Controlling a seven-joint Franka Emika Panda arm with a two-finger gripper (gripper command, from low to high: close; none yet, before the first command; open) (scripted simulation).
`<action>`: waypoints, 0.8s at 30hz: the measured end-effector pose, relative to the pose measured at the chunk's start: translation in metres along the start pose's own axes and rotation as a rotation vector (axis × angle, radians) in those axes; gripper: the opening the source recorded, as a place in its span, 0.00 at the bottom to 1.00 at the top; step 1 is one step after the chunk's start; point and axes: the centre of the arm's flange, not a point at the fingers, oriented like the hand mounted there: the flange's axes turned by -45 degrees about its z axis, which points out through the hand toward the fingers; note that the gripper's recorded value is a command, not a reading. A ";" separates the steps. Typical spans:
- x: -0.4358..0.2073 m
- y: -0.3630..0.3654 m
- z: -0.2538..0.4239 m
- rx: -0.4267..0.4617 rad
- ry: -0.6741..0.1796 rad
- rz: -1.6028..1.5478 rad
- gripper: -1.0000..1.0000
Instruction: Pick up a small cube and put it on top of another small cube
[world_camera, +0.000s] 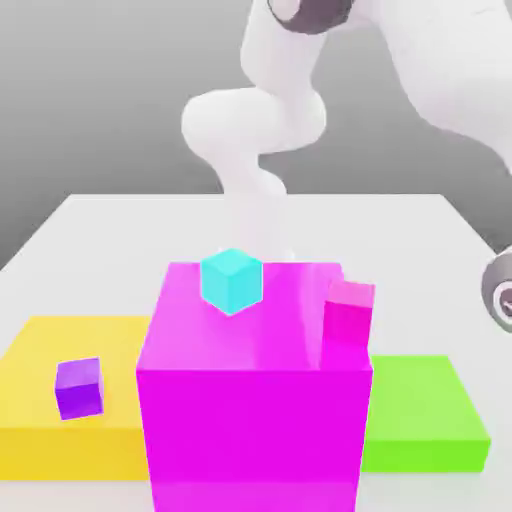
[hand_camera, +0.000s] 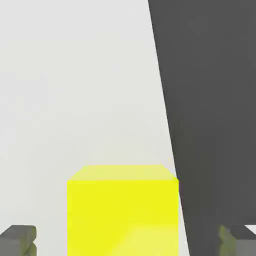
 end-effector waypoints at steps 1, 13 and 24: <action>0.000 0.000 0.000 0.000 0.000 0.000 0.00; -0.027 0.009 -0.099 -0.003 -0.007 0.073 0.00; -0.147 0.011 -0.236 -0.010 -0.013 0.377 0.00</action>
